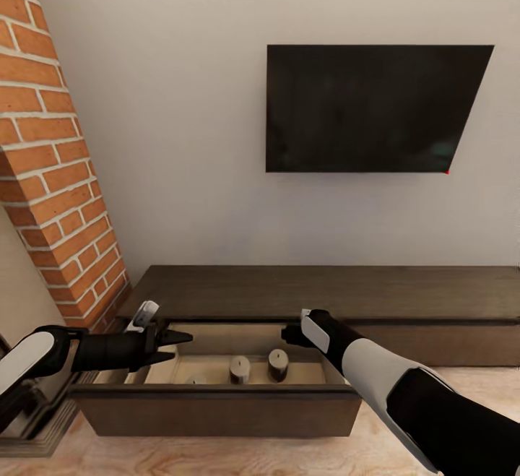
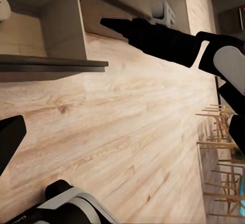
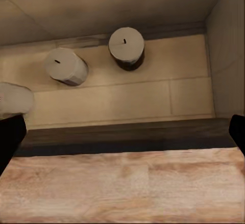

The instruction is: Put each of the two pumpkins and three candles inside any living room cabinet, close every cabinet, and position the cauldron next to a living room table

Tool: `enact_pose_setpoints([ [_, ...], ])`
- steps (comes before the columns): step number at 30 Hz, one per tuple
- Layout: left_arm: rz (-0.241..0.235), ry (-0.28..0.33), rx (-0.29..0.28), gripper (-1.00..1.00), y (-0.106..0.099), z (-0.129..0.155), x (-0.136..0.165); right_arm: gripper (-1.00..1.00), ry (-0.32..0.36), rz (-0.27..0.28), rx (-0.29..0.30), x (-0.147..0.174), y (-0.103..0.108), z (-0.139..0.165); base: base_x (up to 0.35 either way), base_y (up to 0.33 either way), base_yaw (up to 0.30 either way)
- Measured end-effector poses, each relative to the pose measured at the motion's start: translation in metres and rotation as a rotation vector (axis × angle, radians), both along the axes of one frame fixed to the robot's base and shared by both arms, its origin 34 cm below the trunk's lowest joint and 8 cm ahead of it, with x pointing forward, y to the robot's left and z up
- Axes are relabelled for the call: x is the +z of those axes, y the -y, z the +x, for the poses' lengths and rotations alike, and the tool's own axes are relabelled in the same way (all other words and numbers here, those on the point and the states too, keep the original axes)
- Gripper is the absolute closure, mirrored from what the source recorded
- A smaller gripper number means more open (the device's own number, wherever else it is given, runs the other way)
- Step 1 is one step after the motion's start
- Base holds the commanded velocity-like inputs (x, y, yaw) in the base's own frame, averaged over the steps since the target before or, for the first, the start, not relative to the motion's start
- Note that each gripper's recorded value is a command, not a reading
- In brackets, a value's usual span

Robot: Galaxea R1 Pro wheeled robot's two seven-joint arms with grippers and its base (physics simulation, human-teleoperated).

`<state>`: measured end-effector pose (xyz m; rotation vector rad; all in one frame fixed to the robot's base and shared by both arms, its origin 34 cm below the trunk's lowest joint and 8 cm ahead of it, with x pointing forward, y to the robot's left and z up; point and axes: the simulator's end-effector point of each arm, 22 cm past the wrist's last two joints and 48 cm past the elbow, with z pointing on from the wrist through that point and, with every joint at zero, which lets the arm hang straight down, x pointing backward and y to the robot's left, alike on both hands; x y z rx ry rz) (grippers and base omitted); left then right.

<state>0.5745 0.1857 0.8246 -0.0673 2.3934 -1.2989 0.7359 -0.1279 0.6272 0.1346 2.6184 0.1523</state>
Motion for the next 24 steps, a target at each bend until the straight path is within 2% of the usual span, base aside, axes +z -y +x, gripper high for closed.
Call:
enact_pose_setpoints([
  [20, 0.002, -0.003, 0.003, -1.0, -0.001, 0.005, 0.037, -1.0, 0.017, 0.004, -0.003, 0.04, -0.003, 0.007, -0.317, 0.0, 0.0],
  [24, 0.019, -0.001, 0.007, -1.0, -0.003, 0.007, 0.041, -1.0, 0.018, 0.004, -0.004, 0.048, -0.002, 0.008, -0.246, 0.0, 0.0],
])
